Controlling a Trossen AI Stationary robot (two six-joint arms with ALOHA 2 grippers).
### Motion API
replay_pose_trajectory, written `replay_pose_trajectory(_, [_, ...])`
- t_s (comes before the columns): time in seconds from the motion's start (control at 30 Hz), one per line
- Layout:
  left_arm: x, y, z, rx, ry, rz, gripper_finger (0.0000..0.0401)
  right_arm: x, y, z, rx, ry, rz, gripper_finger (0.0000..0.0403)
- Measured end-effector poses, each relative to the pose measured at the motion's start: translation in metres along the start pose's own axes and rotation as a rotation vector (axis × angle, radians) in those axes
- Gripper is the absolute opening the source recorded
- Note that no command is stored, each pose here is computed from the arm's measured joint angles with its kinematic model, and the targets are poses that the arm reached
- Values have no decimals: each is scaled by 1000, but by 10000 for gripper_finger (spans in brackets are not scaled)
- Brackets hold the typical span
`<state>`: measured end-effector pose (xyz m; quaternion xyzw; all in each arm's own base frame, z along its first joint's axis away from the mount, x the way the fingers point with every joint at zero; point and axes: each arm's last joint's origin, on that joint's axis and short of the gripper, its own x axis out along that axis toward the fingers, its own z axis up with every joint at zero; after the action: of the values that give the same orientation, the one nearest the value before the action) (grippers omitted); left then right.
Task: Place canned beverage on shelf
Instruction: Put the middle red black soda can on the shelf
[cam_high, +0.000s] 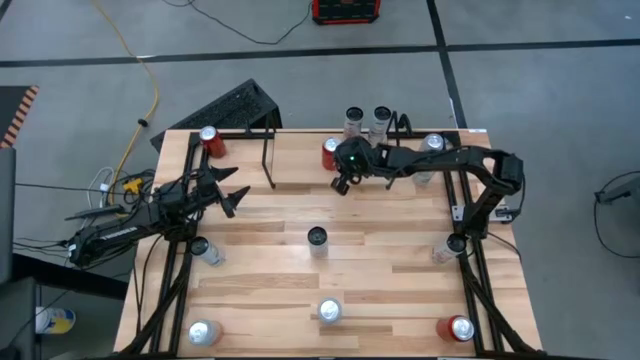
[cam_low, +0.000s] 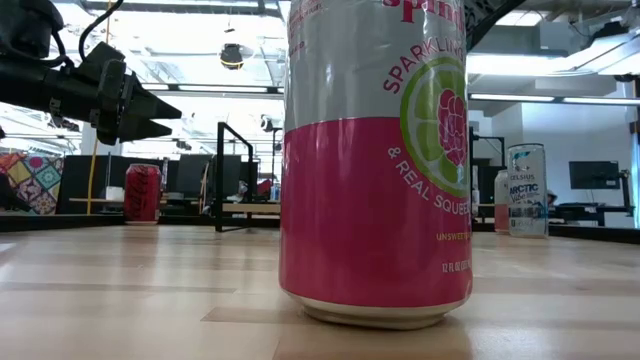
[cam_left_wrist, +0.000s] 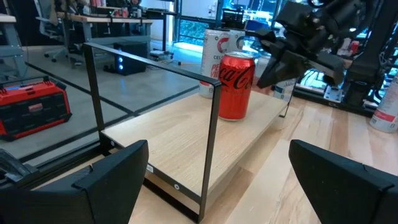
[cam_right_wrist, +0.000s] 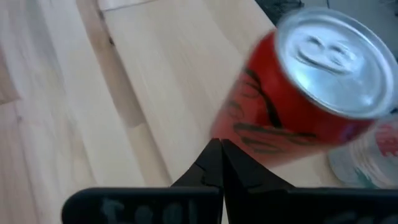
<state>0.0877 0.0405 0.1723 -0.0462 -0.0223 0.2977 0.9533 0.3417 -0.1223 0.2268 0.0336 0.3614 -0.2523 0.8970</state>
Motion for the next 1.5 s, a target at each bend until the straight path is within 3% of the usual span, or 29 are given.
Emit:
replay_pose_trajectory(0.47, [0, 0, 0, 1, 1, 0, 374, 4, -22, 4, -32, -33, -42, 19])
replay_pose_trajectory(0.67, [0, 0, 0, 0, 1, 0, 374, 2, -13, 4, -57, -39, 49, 19])
replay_pose_trajectory(0.93, [0, 0, 0, 0, 1, 0, 374, 2, -11, 4, -97, -41, 52, 20])
replay_pose_trajectory(1.5, [0, 0, 0, 0, 0, 0, 374, 5, -36, 15, -37, -151, -6, 20])
